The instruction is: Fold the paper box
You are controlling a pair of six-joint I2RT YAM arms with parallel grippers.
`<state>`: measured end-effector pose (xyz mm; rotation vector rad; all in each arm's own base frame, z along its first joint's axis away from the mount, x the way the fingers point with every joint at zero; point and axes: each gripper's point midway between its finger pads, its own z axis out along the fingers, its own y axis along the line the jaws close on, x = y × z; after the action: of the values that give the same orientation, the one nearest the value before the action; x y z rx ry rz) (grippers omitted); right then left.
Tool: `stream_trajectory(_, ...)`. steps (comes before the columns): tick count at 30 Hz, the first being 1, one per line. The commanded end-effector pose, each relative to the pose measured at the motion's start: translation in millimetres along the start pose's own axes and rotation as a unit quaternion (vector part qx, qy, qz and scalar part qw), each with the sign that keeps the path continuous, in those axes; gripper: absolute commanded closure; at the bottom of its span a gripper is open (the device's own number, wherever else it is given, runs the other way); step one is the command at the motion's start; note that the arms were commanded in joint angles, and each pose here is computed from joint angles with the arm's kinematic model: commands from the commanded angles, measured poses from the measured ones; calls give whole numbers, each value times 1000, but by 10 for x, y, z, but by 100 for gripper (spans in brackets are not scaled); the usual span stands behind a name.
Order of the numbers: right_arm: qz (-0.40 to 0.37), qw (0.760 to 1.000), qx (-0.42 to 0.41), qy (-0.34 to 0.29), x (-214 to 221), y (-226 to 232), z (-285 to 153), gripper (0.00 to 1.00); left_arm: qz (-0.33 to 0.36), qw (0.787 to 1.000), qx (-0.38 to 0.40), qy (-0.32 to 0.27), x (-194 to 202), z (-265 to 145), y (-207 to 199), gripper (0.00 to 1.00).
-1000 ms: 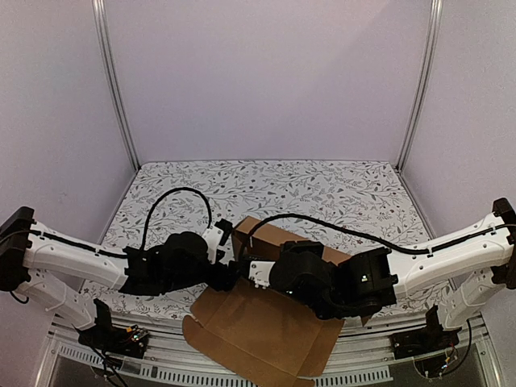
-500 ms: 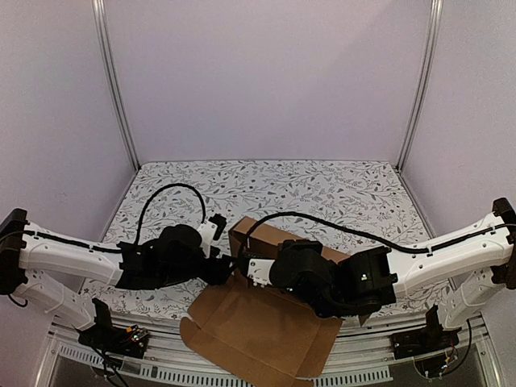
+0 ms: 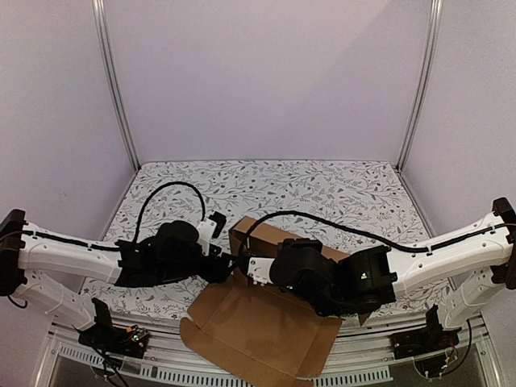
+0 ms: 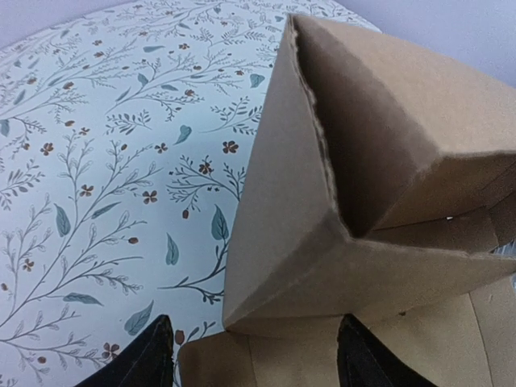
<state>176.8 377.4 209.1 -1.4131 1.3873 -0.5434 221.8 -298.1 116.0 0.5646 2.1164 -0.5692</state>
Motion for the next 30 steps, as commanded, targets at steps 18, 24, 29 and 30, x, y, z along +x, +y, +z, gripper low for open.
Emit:
stream_trajectory(18,-2,999,-38,-10,-47,188,42,100,60,995,82,-6,-28,194,-220,25)
stream_trajectory(24,-3,999,-46,-7,-38,230,47,100,61,993,102,-16,-41,166,-163,27)
stream_trajectory(29,-3,999,-48,-3,-11,246,48,100,67,986,149,-14,-44,107,-288,32)
stream_trajectory(30,-3,999,-47,-2,-10,244,48,100,67,985,157,-14,-46,90,-313,32)
